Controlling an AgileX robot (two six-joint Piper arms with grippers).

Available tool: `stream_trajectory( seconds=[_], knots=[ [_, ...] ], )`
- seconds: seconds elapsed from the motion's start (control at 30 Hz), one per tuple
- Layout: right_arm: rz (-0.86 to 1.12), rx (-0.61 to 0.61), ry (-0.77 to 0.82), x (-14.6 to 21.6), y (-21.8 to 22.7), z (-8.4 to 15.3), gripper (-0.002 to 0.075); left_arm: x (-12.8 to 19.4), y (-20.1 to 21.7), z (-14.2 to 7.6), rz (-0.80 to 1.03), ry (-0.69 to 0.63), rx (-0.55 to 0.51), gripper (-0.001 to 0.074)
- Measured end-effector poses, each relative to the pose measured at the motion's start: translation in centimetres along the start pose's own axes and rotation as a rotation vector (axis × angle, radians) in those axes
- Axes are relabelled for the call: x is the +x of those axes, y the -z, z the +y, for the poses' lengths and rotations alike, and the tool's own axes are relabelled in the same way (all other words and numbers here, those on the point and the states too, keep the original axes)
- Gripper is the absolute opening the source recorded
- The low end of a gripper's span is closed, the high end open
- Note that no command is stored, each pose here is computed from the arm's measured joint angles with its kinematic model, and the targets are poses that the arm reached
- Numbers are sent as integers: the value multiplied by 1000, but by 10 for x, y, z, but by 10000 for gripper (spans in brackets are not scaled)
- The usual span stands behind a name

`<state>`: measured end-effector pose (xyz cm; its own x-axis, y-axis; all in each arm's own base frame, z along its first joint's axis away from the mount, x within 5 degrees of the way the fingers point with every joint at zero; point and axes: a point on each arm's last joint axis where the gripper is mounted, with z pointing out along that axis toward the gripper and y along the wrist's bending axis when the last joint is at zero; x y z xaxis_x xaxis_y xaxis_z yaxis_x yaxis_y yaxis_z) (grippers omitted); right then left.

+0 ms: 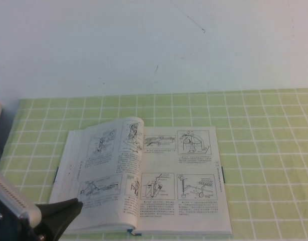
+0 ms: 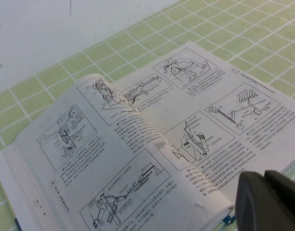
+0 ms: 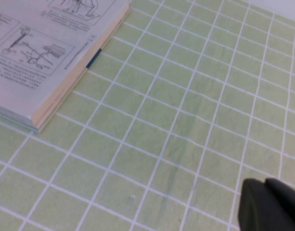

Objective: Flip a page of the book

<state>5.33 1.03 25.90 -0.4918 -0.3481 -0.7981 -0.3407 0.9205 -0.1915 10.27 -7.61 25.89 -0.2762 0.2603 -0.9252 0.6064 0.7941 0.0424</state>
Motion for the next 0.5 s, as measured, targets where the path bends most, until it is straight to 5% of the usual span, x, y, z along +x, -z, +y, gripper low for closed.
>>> stream_trajectory(
  seconds=[0.23, 0.5],
  knots=[
    [0, 0, 0, 0, 0, 0, -1, 2, 10, 5, 7, -1, -42, -3],
    [2, 0, 0, 0, 0, 0, -1, 8, 59, 26, -99, 73, -334, -3]
  ],
)
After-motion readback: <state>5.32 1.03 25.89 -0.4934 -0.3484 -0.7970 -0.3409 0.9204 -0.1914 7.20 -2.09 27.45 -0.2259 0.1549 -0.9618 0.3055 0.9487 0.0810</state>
